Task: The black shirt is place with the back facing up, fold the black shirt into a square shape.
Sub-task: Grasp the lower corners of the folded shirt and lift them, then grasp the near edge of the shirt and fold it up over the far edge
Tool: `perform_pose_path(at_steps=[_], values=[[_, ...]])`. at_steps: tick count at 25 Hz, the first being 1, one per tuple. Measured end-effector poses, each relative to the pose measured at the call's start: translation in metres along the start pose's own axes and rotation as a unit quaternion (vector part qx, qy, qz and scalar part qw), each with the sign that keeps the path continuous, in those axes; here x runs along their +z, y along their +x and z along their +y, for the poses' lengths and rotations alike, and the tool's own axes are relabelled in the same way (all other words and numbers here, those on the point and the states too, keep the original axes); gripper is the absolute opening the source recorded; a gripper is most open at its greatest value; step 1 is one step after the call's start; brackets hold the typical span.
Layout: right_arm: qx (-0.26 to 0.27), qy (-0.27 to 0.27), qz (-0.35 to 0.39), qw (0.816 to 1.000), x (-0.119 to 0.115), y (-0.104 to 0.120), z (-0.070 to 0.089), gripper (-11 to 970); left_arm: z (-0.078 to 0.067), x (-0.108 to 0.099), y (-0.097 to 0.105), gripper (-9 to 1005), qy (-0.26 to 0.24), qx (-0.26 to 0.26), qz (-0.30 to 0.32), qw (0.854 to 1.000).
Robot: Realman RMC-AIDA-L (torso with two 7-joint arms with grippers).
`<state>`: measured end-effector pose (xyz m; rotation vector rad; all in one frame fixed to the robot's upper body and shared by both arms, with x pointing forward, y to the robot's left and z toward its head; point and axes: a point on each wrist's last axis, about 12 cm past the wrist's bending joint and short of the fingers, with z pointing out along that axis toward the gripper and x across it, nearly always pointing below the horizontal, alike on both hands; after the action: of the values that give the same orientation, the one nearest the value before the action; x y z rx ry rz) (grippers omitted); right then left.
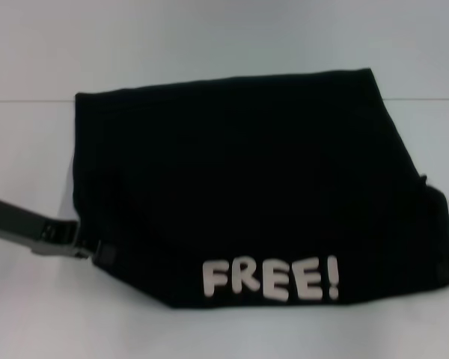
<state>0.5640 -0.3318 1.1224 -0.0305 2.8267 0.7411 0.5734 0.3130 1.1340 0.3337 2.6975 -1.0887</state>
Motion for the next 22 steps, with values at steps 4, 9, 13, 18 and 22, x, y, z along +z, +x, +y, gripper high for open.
perform_pose_path(at_steps=[4,9,13,18,22], values=[[0.003,-0.018,0.035,0.999,-0.005,0.027,-0.007,31,0.0,-0.004,0.017,14,0.013,0.011,0.038,0.999],[0.019,-0.032,0.064,0.997,-0.011,0.052,-0.018,31,-0.001,-0.004,0.036,15,0.032,0.007,0.087,0.996],[0.015,-0.052,0.074,0.996,-0.014,0.062,-0.021,31,-0.003,-0.008,0.052,14,0.059,0.009,0.111,0.992],[0.009,-0.089,0.048,0.995,-0.024,0.061,-0.021,32,-0.005,-0.019,0.05,15,0.069,0.028,0.093,0.993],[-0.007,-0.148,-0.012,0.989,-0.04,0.05,-0.015,32,-0.007,-0.034,0.034,15,0.096,0.039,0.027,0.994]])
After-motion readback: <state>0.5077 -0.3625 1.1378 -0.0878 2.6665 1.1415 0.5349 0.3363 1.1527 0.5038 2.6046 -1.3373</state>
